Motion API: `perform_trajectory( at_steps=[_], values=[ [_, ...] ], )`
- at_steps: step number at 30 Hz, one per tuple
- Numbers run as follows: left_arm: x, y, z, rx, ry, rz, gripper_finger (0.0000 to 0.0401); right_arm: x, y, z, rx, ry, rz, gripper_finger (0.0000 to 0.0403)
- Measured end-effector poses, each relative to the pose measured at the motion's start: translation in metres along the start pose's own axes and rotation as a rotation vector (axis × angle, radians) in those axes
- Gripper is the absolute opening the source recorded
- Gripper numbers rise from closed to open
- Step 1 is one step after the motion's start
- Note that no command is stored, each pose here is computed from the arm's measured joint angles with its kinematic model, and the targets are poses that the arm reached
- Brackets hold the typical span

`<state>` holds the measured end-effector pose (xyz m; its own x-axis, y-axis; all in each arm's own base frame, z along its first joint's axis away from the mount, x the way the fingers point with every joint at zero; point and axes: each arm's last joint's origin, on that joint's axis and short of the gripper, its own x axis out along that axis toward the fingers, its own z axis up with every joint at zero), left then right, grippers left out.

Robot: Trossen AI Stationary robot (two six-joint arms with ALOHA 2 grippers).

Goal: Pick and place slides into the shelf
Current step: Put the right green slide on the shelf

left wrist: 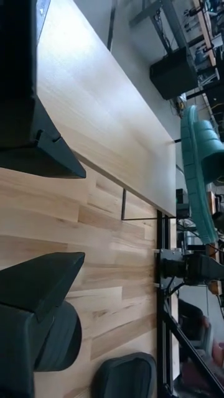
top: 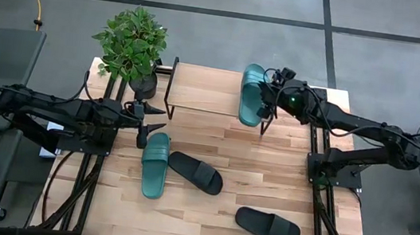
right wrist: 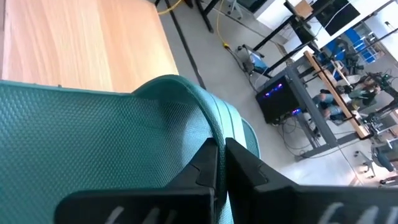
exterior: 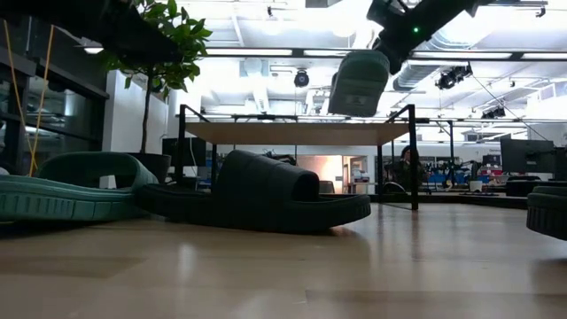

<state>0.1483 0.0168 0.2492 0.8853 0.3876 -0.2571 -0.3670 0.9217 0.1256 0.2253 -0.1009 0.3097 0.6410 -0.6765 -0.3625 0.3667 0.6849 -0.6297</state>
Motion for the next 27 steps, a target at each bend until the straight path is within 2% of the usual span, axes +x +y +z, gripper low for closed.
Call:
perform_trajectory(
  at_steps=[7, 27],
  values=[
    [0.0, 0.0, 0.0, 0.0, -0.001, 0.0, 0.0189, 0.002, 0.0, -0.01, -0.03, 0.083, 0.026, 0.0],
    [0.0, 0.0, 0.0, -0.001, -0.001, -0.001, 0.0188, 0.001, 0.004, -0.016, -0.044, 0.125, 0.101, 0.0]
  ],
)
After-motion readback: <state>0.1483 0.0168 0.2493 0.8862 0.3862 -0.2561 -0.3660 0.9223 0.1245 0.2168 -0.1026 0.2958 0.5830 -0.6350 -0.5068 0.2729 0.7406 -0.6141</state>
